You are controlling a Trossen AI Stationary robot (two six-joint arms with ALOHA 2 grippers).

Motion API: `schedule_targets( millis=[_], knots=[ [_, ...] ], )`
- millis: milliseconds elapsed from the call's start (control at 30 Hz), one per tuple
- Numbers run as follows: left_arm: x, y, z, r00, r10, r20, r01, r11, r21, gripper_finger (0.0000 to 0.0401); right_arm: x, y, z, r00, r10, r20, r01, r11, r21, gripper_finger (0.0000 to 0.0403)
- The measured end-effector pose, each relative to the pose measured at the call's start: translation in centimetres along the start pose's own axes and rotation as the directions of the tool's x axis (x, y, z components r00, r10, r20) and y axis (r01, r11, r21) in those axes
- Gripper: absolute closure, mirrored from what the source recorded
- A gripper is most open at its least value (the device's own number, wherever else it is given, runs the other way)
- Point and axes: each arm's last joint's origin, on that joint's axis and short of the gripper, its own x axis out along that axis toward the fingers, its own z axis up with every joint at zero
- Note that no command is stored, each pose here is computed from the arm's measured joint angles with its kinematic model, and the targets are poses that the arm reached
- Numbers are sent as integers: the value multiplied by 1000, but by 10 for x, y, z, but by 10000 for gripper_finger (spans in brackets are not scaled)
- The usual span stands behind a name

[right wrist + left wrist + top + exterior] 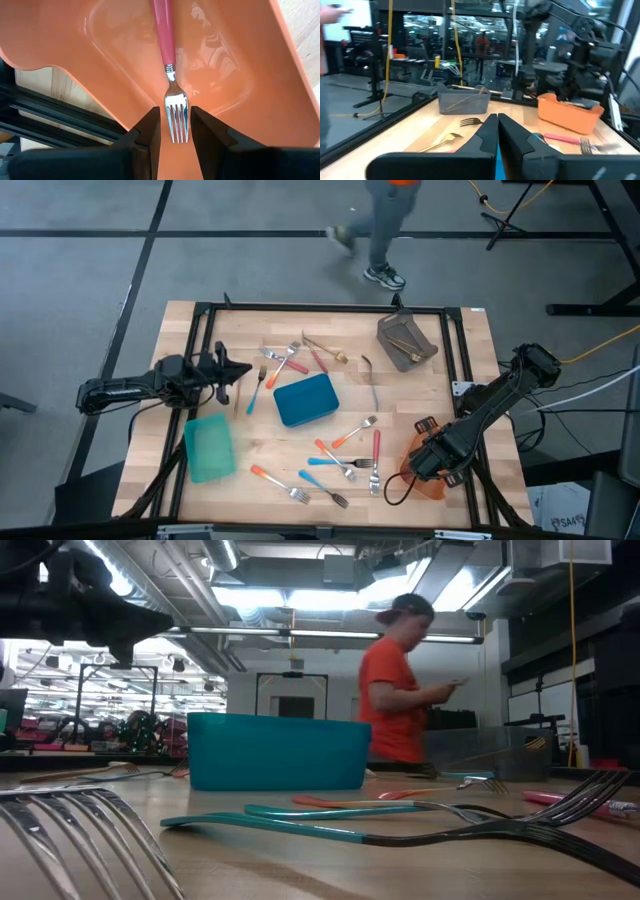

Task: Sort silverware by color (type)
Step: Put the left golden fork into the black bin

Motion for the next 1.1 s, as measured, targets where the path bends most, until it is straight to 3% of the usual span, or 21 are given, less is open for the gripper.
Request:
schedule_targets(
  millis=[433, 667, 867, 1100],
  knots=[
    [0, 4, 0, 991, 132, 14, -130, 989, -74, 261, 0, 0, 0, 1000, -2, -5, 2, 1000, 1, 306],
    [0, 5, 0, 985, 173, 19, -169, 975, -143, 257, -3, -3, -7, 998, -50, -29, 52, 996, 71, 306],
    [-1, 5, 5, 980, 200, 24, -194, 970, -145, 261, -14, -5, -13, 995, -94, 30, 92, 993, 75, 306],
    [3, 3, 30, 969, 247, 34, -239, 960, -144, 261, -45, -6, -12, 936, -320, 143, 313, 947, 69, 306]
  ],
)
